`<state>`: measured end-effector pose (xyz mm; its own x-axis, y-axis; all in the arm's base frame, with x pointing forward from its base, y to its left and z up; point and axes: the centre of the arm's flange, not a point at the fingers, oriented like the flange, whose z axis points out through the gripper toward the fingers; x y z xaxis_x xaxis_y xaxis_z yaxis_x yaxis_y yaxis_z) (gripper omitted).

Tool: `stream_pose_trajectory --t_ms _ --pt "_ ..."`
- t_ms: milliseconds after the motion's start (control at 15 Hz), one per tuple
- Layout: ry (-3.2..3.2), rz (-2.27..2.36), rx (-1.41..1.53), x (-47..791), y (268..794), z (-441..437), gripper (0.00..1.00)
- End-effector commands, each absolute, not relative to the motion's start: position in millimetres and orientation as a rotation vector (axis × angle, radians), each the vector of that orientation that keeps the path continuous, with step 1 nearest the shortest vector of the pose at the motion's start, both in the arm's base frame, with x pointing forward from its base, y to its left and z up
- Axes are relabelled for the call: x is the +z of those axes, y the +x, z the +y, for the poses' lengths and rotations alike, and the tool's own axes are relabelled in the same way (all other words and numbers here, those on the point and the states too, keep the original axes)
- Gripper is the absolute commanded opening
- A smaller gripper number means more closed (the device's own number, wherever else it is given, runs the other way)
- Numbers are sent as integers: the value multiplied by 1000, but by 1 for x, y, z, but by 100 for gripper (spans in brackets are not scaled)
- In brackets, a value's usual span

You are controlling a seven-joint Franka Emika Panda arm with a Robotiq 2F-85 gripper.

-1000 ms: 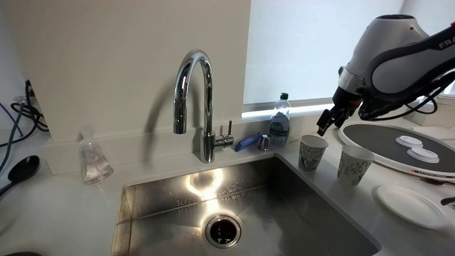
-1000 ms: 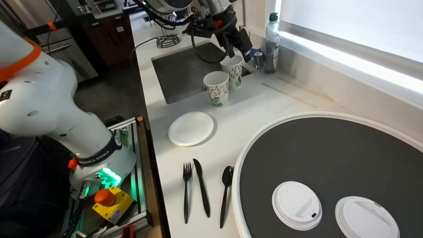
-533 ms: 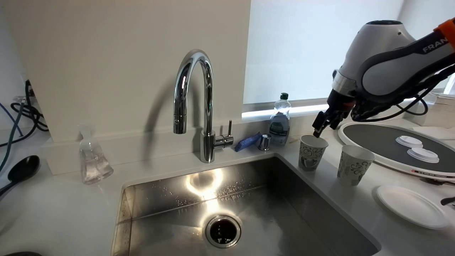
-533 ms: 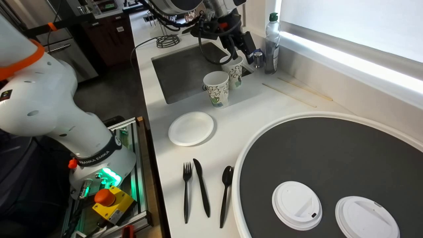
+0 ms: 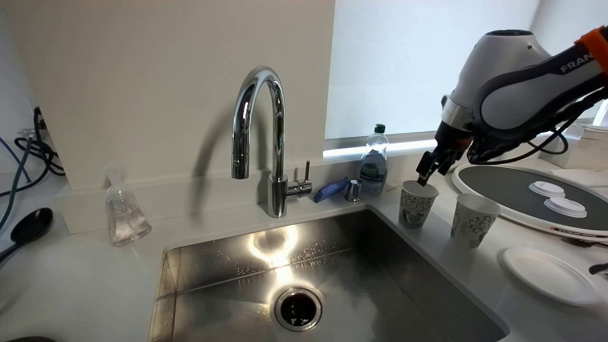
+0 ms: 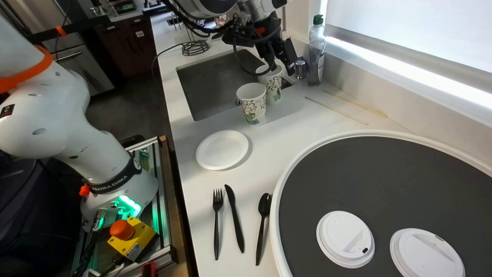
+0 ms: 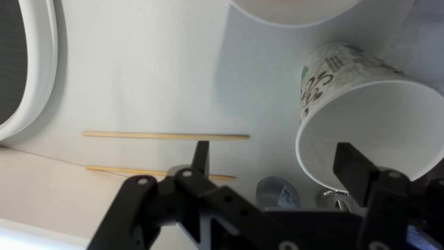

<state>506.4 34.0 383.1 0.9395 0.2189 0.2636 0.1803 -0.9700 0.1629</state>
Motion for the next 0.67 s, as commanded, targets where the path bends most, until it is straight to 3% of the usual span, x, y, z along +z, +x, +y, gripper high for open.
stream_pose_trajectory --t_ms 0,200,267,333,600 --pt "2959 354 407 381 508 35 90" --pt "2961 395 392 378 508 38 84" --pt "2963 408 388 377 508 40 63" --pt "2965 426 384 376 508 41 60" --pt "2965 471 366 371 508 45 29"
